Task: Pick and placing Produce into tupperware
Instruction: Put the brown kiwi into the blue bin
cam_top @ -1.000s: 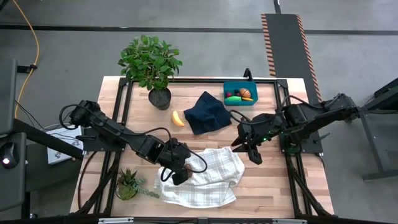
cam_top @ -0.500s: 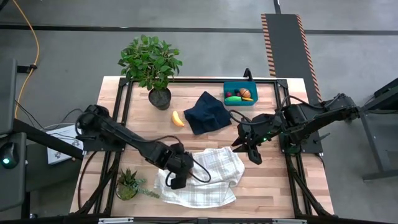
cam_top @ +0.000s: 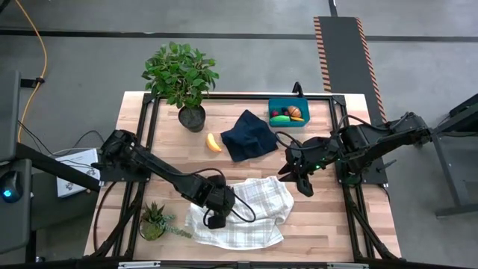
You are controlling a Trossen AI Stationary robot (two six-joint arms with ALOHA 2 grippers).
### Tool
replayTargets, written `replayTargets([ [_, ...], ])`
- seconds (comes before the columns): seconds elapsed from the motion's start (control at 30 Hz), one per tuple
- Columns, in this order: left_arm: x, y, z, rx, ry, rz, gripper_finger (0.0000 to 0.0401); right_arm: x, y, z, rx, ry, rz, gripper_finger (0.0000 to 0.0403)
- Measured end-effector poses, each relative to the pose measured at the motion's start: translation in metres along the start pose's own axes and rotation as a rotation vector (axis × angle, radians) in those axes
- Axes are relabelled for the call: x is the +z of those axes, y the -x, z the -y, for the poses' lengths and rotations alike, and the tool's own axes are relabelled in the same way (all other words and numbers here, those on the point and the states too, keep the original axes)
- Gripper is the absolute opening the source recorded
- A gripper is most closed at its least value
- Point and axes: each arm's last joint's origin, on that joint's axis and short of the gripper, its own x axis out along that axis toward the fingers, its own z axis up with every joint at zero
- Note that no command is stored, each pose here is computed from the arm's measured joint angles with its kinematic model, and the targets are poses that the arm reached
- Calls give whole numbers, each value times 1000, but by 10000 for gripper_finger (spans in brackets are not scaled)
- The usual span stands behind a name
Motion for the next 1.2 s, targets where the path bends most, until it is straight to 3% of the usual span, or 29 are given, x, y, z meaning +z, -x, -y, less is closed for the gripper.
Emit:
replayTargets([
  [0.93, 0, -18, 3, -9, 8, -16, 395, 1, 0, 1, -36, -4, 21, 108],
  [1.2, -3, -30, 4, 1, -46, -37, 395, 1, 0, 1, -36, -8, 21, 108],
])
